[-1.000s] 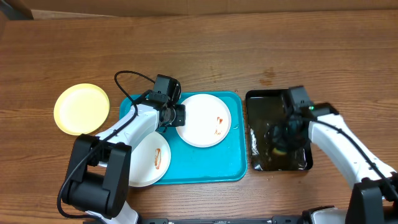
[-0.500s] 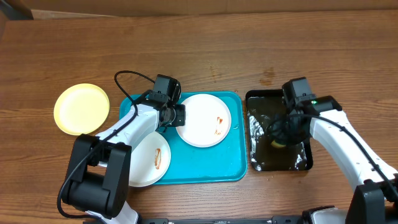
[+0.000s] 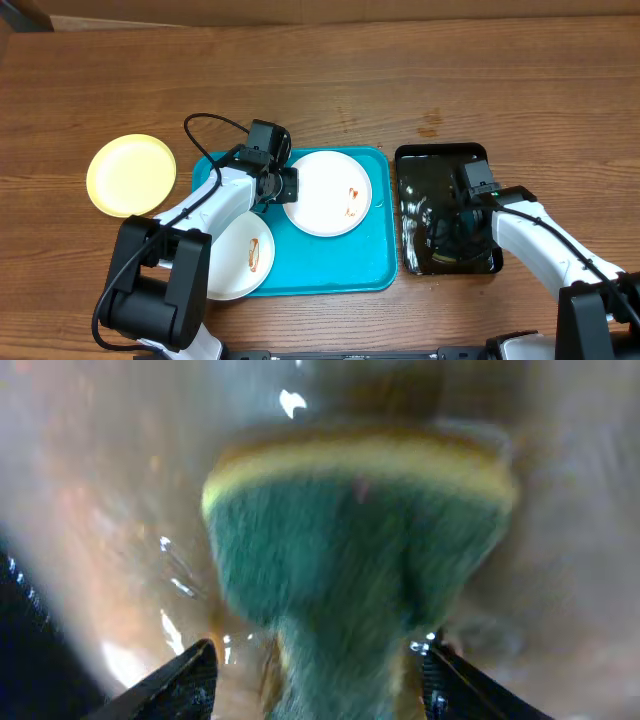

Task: Clean dirty plates on tray and stack at the side
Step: 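Dip and rub the held sponge in the black tray's water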

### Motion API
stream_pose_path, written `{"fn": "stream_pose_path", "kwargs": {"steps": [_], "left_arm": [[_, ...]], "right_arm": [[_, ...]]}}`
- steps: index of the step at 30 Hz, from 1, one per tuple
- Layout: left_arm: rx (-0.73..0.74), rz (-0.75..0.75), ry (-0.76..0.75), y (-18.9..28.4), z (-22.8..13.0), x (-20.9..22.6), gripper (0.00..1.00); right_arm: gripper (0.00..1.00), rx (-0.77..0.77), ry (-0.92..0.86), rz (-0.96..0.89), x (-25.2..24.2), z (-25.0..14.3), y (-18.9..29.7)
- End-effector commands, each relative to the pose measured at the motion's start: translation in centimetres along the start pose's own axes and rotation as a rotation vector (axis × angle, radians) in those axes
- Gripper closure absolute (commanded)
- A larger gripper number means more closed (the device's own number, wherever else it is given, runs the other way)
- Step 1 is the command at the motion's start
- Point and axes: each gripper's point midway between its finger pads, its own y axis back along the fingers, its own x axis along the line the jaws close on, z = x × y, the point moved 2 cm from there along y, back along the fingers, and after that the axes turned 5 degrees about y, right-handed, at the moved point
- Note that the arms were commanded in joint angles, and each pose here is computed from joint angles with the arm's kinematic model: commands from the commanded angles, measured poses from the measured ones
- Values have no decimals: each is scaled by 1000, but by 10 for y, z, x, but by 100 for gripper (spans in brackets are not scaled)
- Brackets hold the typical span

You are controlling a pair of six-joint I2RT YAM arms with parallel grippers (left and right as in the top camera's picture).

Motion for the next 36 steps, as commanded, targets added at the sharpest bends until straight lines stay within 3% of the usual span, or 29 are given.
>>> {"fn": "stream_pose_path", "kwargs": {"steps": [1,7,12,17,25,32,34,36], "left_arm": [[50,31,-3,-11,-14,6,95],[50,32,-3,-11,-14,6,95],[50,32,-3,-11,-14,6,95],[50,32,-3,-11,-14,6,95],[50,32,-3,-11,-14,6,95],[49,32,-2,-11,-14,6,93],[49,32,-3,-11,-14,6,93],[49,31,-3,-11,-13,6,92]], "right_arm": [[35,42,-7,72,11,-8,0],[52,48,-40,57,8,-10,0],[48,-12,-78,-9,-1,2,0],[53,-94,-65,-5,1,20,1],[33,-151,-57,18,6,33,2],[29,4,-78,-12,-1,0,3],[33,30,-84,3,1,-4,5],[46,38,-84,10,2,-6,4]]}}
